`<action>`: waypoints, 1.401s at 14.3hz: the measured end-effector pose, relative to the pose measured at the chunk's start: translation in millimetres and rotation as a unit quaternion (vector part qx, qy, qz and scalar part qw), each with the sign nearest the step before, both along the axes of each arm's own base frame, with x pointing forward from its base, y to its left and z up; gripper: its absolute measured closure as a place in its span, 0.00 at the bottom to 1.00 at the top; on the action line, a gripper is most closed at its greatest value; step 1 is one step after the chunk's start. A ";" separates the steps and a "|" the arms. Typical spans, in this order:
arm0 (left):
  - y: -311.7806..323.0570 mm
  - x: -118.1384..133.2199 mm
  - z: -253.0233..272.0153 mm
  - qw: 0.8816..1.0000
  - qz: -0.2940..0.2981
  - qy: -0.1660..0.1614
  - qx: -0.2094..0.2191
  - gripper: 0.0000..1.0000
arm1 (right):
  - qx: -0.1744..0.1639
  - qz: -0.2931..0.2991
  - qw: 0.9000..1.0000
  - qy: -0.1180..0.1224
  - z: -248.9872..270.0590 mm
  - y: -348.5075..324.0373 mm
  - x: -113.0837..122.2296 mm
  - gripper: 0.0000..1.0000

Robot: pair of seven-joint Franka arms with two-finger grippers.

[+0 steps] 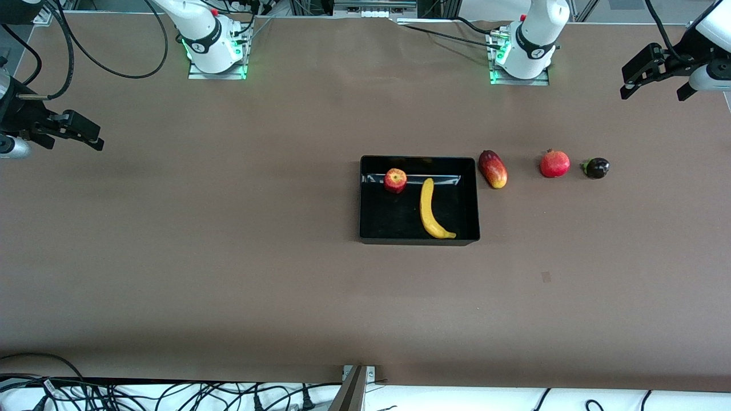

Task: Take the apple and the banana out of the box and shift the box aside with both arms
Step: 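Move the left gripper from rest toward the black box, then lower the left gripper into the box and grasp the red apple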

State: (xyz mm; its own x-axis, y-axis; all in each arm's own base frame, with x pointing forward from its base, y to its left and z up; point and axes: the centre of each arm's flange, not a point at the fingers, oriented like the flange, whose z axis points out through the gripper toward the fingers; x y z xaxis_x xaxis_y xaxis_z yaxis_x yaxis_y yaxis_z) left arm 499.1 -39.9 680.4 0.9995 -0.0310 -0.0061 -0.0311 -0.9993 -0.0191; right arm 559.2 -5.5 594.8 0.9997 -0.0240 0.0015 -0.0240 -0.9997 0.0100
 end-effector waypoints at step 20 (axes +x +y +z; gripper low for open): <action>-174.5 65.6 -167.1 0.979 0.199 0.003 -0.038 0.00 | 0.000 0.000 1.000 -0.001 0.3 0.0 0.2 0.00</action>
